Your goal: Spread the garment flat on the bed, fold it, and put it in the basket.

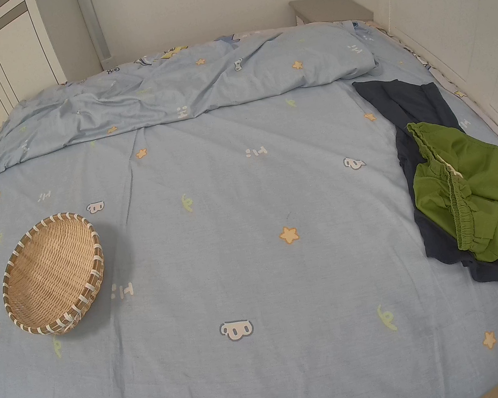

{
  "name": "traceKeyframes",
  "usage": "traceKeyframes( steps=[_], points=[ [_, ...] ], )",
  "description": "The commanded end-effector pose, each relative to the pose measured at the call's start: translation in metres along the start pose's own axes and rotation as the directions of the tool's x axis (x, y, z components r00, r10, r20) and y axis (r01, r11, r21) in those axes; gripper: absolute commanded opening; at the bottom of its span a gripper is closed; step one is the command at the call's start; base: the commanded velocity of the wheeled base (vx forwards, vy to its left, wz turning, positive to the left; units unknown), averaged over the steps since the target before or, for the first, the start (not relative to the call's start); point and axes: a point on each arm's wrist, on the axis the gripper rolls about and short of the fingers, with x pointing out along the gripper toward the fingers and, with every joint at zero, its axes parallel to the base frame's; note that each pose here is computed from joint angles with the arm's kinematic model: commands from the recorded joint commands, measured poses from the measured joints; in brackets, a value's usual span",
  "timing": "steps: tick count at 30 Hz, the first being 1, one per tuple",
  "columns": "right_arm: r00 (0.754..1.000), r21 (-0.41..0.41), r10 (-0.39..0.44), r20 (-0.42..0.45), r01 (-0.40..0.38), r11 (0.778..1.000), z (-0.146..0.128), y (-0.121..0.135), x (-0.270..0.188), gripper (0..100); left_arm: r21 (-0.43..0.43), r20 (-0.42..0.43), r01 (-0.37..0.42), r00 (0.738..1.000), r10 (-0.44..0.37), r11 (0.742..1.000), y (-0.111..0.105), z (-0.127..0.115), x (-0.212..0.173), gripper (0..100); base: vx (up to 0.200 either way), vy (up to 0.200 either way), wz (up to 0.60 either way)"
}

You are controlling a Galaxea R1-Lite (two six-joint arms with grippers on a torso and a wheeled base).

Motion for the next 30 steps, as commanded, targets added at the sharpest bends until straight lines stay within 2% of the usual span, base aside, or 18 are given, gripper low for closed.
traceKeyframes(
  steps=[1,2,3,4,10,18,22,26,30],
  points=[
    [0.927,-0.07,-0.036,-0.373,0.01,0.998,0.043,0.005,0.11,100,0.0,0.0,0.0,1.0,0.0,1.0,0.0,-0.005,0.0,100,0.0,0.0,0.0],
    [0.927,-0.07,-0.036,-0.373,0.01,0.998,0.043,0.005,0.11,100,0.0,0.0,0.0,1.0,0.0,1.0,0.0,-0.005,0.0,100,0.0,0.0,0.0],
    [0.9,-0.145,-0.084,-0.428,0.023,0.989,0.046,0.005,0.139,100,-0.002,0.0,0.0,1.0,0.0,1.0,0.0,-0.005,0.0,100,0.0,0.0,0.0],
    [0.888,-0.17,-0.105,-0.449,0.031,0.985,0.046,0.006,0.153,100,0.0,0.0,0.0,1.0,0.0,1.0,0.0,-0.005,0.0,100,0.0,0.0,0.0],
    [0.851,-0.269,-0.201,-0.485,0.074,0.96,0.038,0.029,0.237,100,0.0,0.0,0.0,1.0,0.0,1.0,0.0,-0.005,0.0,100,0.0,0.0,0.0],
    [0.83,-0.305,-0.253,-0.497,0.105,0.946,0.026,0.041,0.309,100,0.0,0.0,0.0,1.0,0.0,1.0,0.0,-0.005,0.0,100,0.0,0.0,0.0],
    [0.822,-0.313,-0.281,-0.495,0.133,0.94,0.022,0.041,0.33,100,-0.002,0.0,0.0,1.0,0.0,1.0,0.0,-0.005,0.0,100,0.0,0.0,0.0],
    [0.806,-0.345,-0.351,-0.477,0.196,0.918,0.019,0.04,0.347,100,0.0,0.0,0.0,1.0,0.0,1.0,0.0,-0.005,0.0,100,0.0,0.0,0.0],
    [0.802,-0.342,-0.365,-0.473,0.215,0.915,0.019,0.036,0.353,100,0.0,0.0,0.0,1.0,0.0,1.0,0.0,-0.005,0.0,100,0.0,0.0,0.0]
  ],
)
